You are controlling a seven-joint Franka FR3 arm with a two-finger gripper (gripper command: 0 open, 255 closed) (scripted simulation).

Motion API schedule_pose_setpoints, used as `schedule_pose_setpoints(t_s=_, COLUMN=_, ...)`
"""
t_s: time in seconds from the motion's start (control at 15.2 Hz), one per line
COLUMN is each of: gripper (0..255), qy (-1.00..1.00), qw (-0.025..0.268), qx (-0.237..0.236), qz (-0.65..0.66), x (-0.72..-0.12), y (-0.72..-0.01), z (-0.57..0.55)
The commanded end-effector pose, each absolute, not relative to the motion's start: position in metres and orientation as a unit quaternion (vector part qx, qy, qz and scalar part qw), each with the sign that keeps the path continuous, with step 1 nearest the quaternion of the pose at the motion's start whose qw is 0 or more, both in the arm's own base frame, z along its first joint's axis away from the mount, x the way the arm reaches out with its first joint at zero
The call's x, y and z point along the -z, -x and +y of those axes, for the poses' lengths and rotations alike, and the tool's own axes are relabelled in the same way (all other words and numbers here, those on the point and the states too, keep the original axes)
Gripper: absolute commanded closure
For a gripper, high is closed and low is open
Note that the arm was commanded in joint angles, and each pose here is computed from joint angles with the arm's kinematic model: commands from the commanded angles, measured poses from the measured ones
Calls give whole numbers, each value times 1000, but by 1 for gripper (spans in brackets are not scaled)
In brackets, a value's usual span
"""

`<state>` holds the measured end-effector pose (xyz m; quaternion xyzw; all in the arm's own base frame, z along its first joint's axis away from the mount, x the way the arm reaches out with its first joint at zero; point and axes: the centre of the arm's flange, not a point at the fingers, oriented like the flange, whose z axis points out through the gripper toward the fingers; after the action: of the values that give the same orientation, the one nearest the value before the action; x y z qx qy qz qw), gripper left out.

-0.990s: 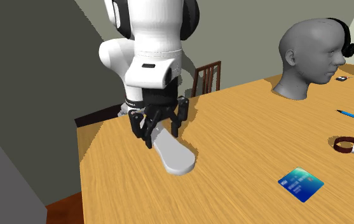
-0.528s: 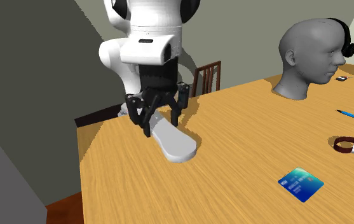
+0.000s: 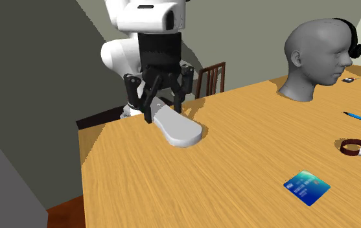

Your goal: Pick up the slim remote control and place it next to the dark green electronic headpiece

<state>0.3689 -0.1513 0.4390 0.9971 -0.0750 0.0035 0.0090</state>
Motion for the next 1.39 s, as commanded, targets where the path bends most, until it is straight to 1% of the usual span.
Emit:
schedule_pose_setpoints(t_s=0.0, gripper=255, qy=-997, qw=9, qx=-3, qz=-75, x=-450, y=-369, z=-152)
schedule_pose_setpoints(t_s=1.32, gripper=255, qy=-997, qw=9, qx=-3, qz=-75, x=-555, y=-369, z=-152)
